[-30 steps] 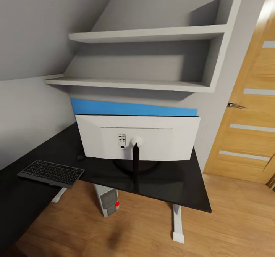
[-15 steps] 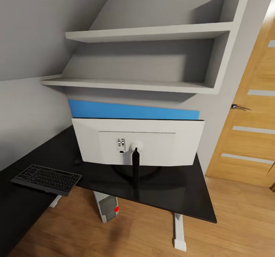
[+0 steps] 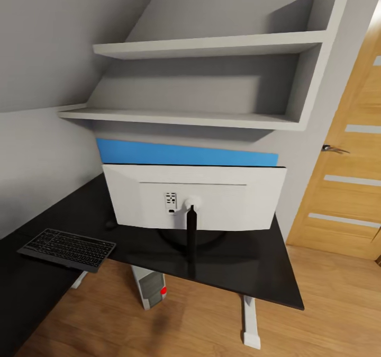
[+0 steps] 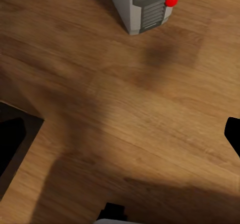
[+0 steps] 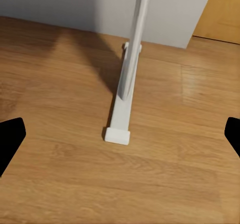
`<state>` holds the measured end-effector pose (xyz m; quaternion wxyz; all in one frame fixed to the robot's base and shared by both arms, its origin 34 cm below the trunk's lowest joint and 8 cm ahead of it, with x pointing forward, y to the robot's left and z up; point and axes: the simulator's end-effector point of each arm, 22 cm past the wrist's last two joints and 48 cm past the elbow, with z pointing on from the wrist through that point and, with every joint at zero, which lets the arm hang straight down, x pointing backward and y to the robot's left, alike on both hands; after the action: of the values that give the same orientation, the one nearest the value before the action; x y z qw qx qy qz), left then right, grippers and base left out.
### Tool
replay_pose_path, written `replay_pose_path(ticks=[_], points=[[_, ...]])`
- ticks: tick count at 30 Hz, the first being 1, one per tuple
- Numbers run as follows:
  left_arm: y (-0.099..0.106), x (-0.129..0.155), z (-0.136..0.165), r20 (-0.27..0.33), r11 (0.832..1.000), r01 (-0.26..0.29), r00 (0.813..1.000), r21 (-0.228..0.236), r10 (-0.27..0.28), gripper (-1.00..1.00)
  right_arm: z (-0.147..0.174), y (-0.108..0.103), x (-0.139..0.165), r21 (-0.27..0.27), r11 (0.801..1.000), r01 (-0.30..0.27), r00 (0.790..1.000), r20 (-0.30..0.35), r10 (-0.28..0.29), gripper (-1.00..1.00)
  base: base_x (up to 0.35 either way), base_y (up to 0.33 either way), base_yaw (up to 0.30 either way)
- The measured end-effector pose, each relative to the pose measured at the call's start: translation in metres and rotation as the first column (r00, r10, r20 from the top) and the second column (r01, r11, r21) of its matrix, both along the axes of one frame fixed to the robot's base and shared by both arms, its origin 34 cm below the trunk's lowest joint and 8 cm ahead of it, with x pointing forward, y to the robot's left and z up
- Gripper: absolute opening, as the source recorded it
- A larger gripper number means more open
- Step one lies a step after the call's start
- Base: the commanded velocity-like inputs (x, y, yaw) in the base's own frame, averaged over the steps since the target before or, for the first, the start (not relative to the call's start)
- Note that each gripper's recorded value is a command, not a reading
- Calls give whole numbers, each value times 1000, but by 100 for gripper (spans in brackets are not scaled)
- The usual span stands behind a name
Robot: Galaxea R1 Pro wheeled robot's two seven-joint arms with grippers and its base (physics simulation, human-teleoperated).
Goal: In the bedroom, organize the workspace by keeping the computer under the desk, ensuring the monitor is on the desk, placing the keyboard on the desk next to the monitor, placing the mouse on the desk next to the keyboard, moving the folder from the swivel chair onto the desk next to the mouse, stacking the notebook on top of the folder with the pen on top of the notebook, and positioning the swivel chair next to the desk.
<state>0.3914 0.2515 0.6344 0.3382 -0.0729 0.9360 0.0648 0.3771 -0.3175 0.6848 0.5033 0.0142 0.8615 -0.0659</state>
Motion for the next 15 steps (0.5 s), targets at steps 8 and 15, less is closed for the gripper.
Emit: replay_pose_path(ticks=[8,15], points=[[0,1,1,2,1000,1,1000,0,-1,100,0,2,0,4,1000,0,1000,2,0,100,29,122,-47],[0,3,2,8,1000,2,1000,0,-2,100,2,3,2,5,1000,-1,1000,9,1,100,30,53,-156]])
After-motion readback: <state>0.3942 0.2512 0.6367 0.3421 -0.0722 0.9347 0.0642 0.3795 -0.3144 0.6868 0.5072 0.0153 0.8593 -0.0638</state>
